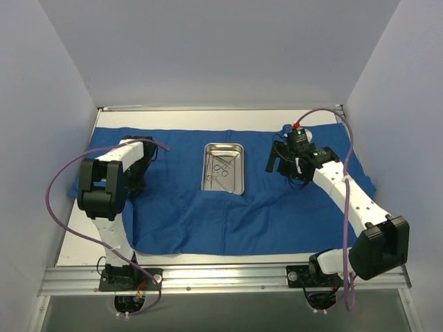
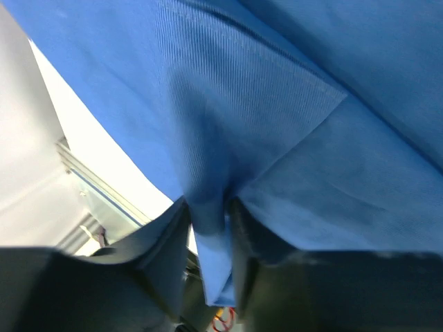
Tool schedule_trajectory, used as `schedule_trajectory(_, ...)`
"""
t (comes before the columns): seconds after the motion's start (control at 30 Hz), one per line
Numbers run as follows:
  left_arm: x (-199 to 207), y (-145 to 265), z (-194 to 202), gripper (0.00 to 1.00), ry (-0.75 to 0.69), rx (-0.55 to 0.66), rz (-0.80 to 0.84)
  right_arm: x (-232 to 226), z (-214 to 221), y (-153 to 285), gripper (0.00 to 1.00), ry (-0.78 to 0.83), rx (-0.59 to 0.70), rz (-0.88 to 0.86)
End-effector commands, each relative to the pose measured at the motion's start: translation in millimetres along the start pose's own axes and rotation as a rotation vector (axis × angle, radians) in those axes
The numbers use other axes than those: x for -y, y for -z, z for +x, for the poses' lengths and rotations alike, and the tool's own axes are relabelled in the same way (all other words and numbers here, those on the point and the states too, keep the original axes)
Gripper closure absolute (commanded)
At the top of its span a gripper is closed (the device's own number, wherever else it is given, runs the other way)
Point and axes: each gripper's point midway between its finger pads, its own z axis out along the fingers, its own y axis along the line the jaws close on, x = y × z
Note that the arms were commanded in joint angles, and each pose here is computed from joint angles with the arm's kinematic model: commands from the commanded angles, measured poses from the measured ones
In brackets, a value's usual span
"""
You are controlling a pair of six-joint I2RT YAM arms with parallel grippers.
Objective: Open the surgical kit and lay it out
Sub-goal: Smooth out the surgical kit at the center of the board.
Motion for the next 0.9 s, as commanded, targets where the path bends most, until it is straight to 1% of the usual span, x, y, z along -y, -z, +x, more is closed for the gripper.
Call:
schedule_trajectory(0.0,-22,7,-10,0.66,0.034,0.027,-0.033,2,-5,12,0.17,0.019,0.032,-0.014)
schedule_trajectory(0.03,-30,9,-11,0.76,0.066,0.032,-0.021,1,-7,13,0.17,0.021,0.037,-0.017)
schedule_trajectory(0.1,-37,10,-5,0.90,0.112,0.025,0.003,0,-8,15,0.17,0.029,0.043,-0.023)
schedule_trajectory(0.13,-50,13,-4,0.98,0.176,0.032,0.022,0,-9,15,0.17,0.029,0.049,-0.025)
schedule_trajectory(0.17,-57,13,-2,0.98,0.222,0.023,0.037,0,-8,13,0.17,0.034,0.045,-0.023)
schedule_trajectory(0.2,-64,12,3,0.98,0.301,-0.001,0.071,-6,-7,12,0.17,0.039,0.034,-0.055)
schedule_trajectory(0.23,-85,12,10,0.98,0.402,-0.005,0.101,-10,-5,11,0.17,0.043,0.021,-0.074)
schedule_trajectory(0.3,-101,17,19,0.98,0.544,-0.007,0.159,-18,-5,8,0.17,0.056,0.010,-0.107)
schedule_trajectory(0.33,-119,31,22,0.98,0.634,0.063,0.200,-23,-5,8,0.18,0.060,0.007,-0.127)
schedule_trajectory(0.37,-137,27,32,0.98,0.726,0.061,0.208,-30,-2,8,0.18,0.062,-0.008,-0.163)
schedule_trajectory(0.4,-149,34,37,0.98,0.792,0.093,0.221,-37,-4,8,0.18,0.063,0.000,-0.195)
schedule_trajectory(0.43,-168,53,45,0.98,0.878,0.196,0.240,-44,-2,8,0.18,0.059,-0.004,-0.225)
schedule_trajectory(0.5,-196,64,62,0.98,1.044,0.262,0.214,-61,1,9,0.18,0.060,-0.009,-0.304)
schedule_trajectory(0.53,-209,66,84,0.95,1.079,0.243,0.122,-71,5,11,0.18,0.065,-0.014,-0.338)
schedule_trajectory(0.57,-209,63,90,0.90,1.098,0.232,0.107,-79,8,13,0.18,0.075,-0.022,-0.373)
schedule_trajectory(0.6,-215,63,97,0.73,1.175,0.225,0.081,-85,9,12,0.18,0.086,-0.017,-0.389)
schedule_trajectory(0.63,-220,63,105,0.57,1.211,0.224,0.058,-88,12,13,0.18,0.099,-0.019,-0.397)
schedule_trajectory(0.67,-218,62,104,0.42,1.224,0.223,0.076,-87,14,12,0.18,0.119,-0.022,-0.397)
schedule_trajectory(0.7,-213,54,109,0.12,1.241,0.192,0.075,-86,16,12,0.18,0.127,-0.024,-0.397)
schedule_trajectory(0.73,-211,53,110,0.04,1.248,0.184,0.080,-82,16,10,0.18,0.130,-0.021,-0.381)
schedule_trajectory(0.77,-209,54,112,0.06,1.253,0.170,0.088,-78,16,8,0.18,0.134,-0.023,-0.365)
schedule_trajectory(0.8,-207,55,114,0.06,1.306,0.149,0.090,-75,14,7,0.18,0.132,-0.024,-0.354)
schedule_trajectory(0.83,-201,53,120,0.06,1.297,0.095,0.086,-77,6,10,0.17,0.127,-0.013,-0.355)
schedule_trajectory(0.87,-197,53,119,0.06,1.290,0.078,0.103,-75,4,9,0.17,0.120,-0.021,-0.345)
